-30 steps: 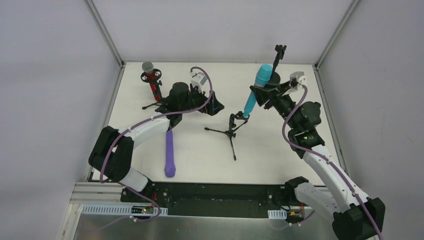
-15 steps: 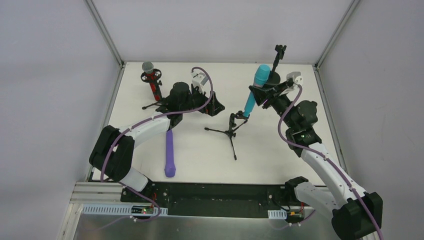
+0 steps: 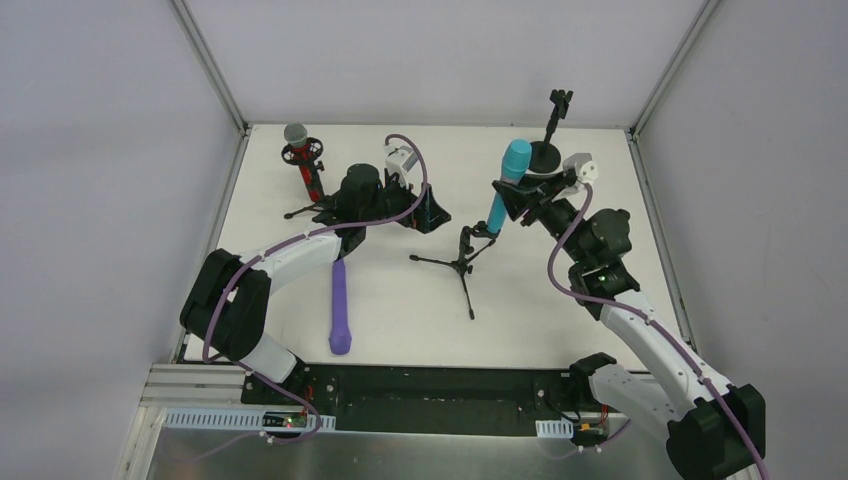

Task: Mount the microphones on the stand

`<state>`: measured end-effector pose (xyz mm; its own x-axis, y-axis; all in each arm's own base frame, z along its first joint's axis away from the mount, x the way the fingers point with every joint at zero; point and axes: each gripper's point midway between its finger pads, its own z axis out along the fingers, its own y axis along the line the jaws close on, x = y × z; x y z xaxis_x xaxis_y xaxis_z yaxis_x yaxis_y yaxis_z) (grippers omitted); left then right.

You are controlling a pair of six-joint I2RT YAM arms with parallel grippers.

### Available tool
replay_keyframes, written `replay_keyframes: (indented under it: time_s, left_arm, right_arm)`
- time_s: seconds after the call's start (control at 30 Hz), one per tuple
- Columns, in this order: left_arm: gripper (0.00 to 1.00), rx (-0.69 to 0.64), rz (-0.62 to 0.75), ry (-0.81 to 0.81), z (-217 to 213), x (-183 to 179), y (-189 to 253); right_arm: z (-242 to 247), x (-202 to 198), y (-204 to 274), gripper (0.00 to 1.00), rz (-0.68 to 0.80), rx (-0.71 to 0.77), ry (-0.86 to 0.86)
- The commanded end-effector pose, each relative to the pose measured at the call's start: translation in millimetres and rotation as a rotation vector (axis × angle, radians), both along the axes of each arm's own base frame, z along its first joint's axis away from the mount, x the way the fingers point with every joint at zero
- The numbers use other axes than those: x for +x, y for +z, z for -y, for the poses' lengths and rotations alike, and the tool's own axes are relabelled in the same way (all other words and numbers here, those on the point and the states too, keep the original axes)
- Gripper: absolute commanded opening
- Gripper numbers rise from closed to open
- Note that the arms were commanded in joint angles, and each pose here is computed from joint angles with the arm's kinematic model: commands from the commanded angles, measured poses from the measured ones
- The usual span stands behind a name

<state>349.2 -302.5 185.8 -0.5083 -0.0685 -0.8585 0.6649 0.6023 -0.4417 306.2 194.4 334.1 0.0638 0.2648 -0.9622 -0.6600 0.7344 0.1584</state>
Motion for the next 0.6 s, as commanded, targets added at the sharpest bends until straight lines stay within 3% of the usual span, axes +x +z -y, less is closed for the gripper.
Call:
replay_keyframes:
  time_s: [0.0,0.57]
  left_arm:
    - [0.99,-0.060,0.054,-0.034,7,4,28]
    - [0.99,-0.041,0.045,-0.021,4,5,23]
  right_arm:
    - [-7,-7,-17,0.00,0.042,-0.077,0.030]
    - [-13,-13,-78,0.00,-0.004,-0.138,0.046]
